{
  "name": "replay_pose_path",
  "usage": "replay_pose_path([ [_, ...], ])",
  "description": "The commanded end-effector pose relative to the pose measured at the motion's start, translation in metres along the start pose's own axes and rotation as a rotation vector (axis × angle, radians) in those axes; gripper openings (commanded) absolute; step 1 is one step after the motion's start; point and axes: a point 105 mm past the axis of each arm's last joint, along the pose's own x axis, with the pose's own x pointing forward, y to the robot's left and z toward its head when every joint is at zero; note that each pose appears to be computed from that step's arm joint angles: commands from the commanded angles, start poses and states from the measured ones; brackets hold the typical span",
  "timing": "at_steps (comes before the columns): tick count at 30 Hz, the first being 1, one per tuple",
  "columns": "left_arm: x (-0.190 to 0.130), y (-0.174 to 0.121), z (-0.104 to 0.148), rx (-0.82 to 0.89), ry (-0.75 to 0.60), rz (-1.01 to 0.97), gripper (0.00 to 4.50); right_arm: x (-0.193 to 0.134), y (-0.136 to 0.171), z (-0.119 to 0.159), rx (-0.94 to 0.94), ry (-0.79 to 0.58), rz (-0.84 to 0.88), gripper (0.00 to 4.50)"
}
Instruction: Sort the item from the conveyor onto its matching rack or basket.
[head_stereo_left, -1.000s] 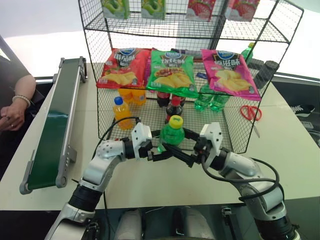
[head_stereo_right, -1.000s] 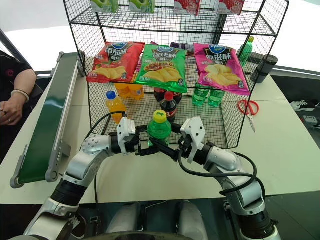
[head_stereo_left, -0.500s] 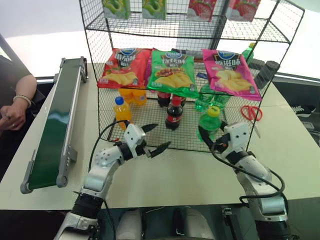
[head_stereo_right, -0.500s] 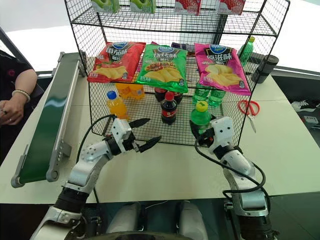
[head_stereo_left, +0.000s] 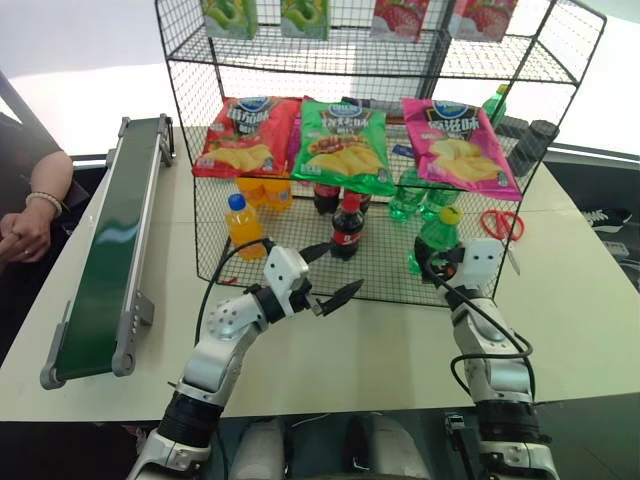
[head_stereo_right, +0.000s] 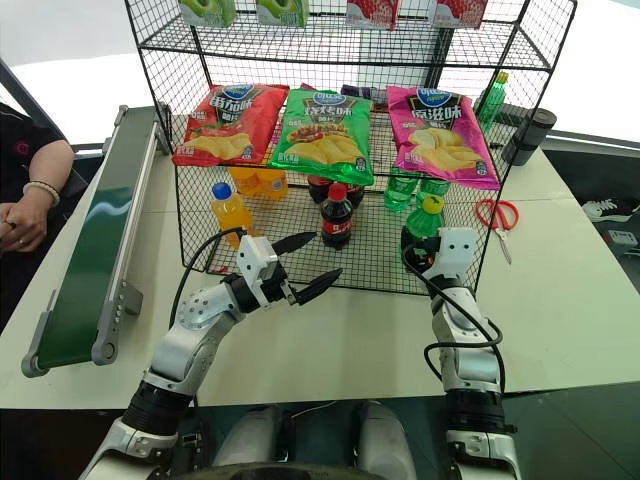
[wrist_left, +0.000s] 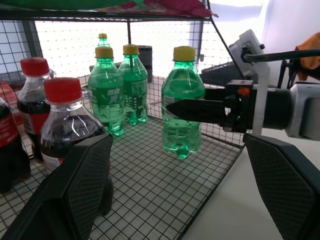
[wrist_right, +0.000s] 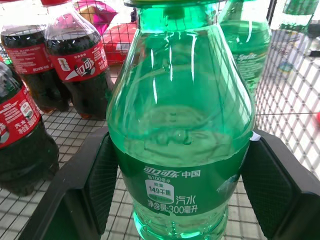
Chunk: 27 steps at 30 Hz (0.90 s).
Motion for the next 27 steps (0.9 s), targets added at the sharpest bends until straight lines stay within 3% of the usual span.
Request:
replay_pose_path([
  [1, 0.003, -0.005, 0.016, 0.041, -0.039, -0.044, 4.44, 0.012, -0.002, 0.02, 0.007, -0.097, -0.016, 2.99],
  [5, 0.002, -0.004, 0.016, 0.047, -0.033, -0.044, 4.44, 0.015, 0.0, 0.018, 0.012, -0.098, -0.001, 2.99],
  [7, 0.002, -0.003, 0.016, 0.049, -0.031, -0.043, 4.5, 0.016, 0.0, 0.017, 0.016, -0.098, 0.007, 4.01],
  [9, 0.002, -0.003, 0.016, 0.049, -0.029, -0.042, 4.5, 0.016, 0.0, 0.017, 0.013, -0.098, 0.011, 4.44],
  [18, 0.002, -0.004, 0.015, 0.046, -0.022, -0.045, 4.5, -0.005, 0.0, 0.025, -0.075, -0.114, 0.048, 4.44],
  [23, 0.001, -0.003, 0.014, 0.039, -0.013, -0.052, 4.5, -0.026, 0.001, 0.034, -0.104, -0.12, 0.066, 4.44],
  [27, -0.003, 0.002, 0.009, 0.027, 0.022, -0.043, 4.5, -0.057, 0.015, 0.041, -0.173, -0.095, 0.179, 4.44],
])
